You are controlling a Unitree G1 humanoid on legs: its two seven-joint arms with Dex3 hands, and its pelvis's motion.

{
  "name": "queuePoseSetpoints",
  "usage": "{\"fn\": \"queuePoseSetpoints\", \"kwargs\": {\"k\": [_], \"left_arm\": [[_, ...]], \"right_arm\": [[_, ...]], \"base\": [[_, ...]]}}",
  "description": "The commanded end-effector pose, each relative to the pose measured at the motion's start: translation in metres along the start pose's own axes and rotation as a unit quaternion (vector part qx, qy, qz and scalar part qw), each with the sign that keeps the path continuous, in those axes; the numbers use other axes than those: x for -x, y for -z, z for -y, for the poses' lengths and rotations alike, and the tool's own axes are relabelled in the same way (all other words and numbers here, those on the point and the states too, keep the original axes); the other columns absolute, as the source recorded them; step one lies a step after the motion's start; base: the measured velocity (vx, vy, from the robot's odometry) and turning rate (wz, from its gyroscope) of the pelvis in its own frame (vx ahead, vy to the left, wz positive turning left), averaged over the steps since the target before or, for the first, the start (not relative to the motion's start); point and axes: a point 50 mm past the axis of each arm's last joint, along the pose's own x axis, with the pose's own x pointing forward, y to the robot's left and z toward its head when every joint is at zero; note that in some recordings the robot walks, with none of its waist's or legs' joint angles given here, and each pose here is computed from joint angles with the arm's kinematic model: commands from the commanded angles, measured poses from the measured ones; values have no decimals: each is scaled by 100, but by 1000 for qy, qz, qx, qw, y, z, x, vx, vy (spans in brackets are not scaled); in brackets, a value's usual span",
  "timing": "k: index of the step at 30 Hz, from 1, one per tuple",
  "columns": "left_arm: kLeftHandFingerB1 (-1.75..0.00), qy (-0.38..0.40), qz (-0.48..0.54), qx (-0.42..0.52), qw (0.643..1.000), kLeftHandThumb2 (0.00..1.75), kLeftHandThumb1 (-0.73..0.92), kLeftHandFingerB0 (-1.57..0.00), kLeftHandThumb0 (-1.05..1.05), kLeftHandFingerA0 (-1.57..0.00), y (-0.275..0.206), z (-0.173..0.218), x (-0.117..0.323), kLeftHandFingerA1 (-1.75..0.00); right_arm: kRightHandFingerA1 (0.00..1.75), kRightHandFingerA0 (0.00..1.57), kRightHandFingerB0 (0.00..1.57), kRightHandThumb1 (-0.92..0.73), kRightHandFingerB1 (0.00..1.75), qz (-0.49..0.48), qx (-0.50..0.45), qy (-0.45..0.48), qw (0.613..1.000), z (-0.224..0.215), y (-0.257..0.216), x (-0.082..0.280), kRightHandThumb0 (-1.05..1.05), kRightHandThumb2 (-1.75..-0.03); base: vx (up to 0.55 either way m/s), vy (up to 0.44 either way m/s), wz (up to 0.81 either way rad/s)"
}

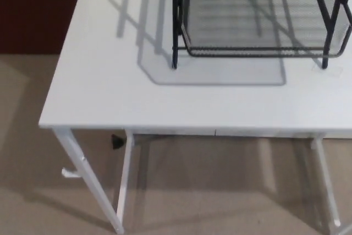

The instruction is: The robot walks towards a file tray kept in the middle of a desk and uses its right hand to grab a tray and pulls it out towards itself

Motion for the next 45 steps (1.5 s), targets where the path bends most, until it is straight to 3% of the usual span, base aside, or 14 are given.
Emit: {"fn": "queuePoseSetpoints", "kwargs": {"k": [1,7,8,9,34,39,45], "left_arm": [[-39,-4,39,-40,998,56,52,-49,-32,-57,-5,1,1,-41],[-39,-2,51,-50,997,55,51,-49,-30,-57,-3,6,-3,-43],[-48,-3,54,-52,997,66,43,-47,-37,-54,-2,7,-1,-51],[-40,-3,56,-52,997,55,51,-50,-30,-58,-2,7,-1,-44],[-39,17,45,-65,997,56,53,-49,-32,-57,14,14,15,-43],[-39,13,56,-70,996,56,53,-48,-30,-57,9,13,11,-43],[-40,16,62,-67,996,56,53,-48,-30,-57,7,14,9,-43]], "right_arm": [[86,60,44,-79,54,14,3,3,1000,4,1,2,-38,-62],[87,60,44,-78,52,12,-3,7,1000,3,-2,2,-37,-62],[88,61,45,-78,53,13,-2,7,1000,4,1,1,-36,-62],[85,61,45,-78,52,12,-1,7,1000,4,2,1,-35,-62],[82,60,45,-79,53,-2,2,-7,1000,1,10,7,-34,-63],[93,58,44,-80,52,5,-2,-6,1000,1,7,5,-33,-62],[80,59,43,-80,51,1,-3,-9,1000,3,6,6,-36,-63]], "base": [[187,94,-13],[281,215,-7],[191,164,-9],[123,125,5],[15,-25,-3],[12,79,1],[66,-66,12]]}}
